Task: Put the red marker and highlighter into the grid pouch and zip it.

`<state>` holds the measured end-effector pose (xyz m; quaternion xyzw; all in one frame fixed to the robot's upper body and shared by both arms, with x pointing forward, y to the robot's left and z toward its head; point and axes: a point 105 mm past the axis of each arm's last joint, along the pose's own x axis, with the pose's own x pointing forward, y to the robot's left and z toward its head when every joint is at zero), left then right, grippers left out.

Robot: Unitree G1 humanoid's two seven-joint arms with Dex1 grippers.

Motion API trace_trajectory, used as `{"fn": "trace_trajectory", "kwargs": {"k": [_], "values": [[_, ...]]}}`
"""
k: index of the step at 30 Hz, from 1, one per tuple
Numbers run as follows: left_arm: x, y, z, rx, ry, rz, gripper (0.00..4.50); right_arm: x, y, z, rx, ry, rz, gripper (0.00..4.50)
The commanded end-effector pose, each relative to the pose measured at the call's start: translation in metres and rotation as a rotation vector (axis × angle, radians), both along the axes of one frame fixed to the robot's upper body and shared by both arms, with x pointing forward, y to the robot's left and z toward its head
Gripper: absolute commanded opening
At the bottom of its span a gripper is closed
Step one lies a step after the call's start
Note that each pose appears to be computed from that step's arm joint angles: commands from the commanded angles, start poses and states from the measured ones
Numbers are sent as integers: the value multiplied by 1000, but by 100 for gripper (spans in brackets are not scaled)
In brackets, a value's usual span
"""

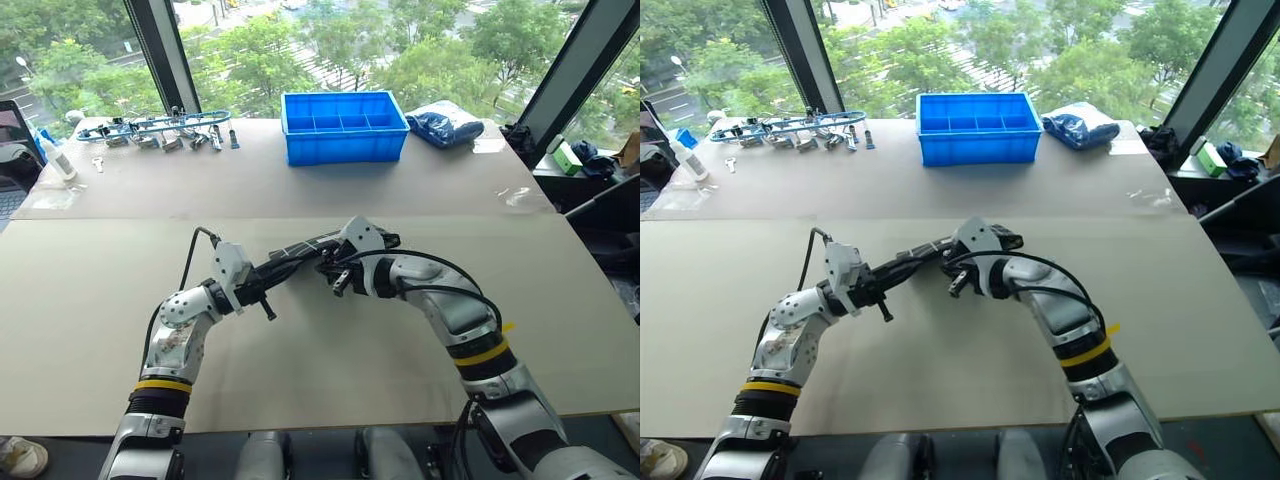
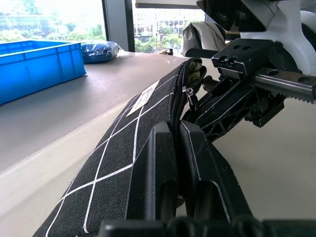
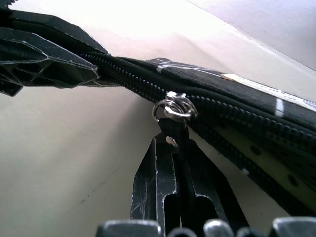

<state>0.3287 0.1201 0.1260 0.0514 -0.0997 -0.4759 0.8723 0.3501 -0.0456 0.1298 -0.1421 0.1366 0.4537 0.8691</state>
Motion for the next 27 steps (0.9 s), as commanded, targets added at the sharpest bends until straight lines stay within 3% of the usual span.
{"fn": "trace_trajectory", "kwargs": {"k": [1,6,10,22,27], "values": [[0,1,12,-3,-57,5,0,5,-43,15,-9,-49,-72,5],[0,2,11,-2,-56,7,0,-5,-103,11,-98,-14,-129,5],[0,2,11,-3,-54,8,0,-8,-129,8,-148,-7,-171,5],[0,1,11,0,-55,-5,0,-3,-137,10,-141,-37,-222,5],[0,1,11,2,-55,-6,0,-12,-125,16,-64,4,-164,157]]}}
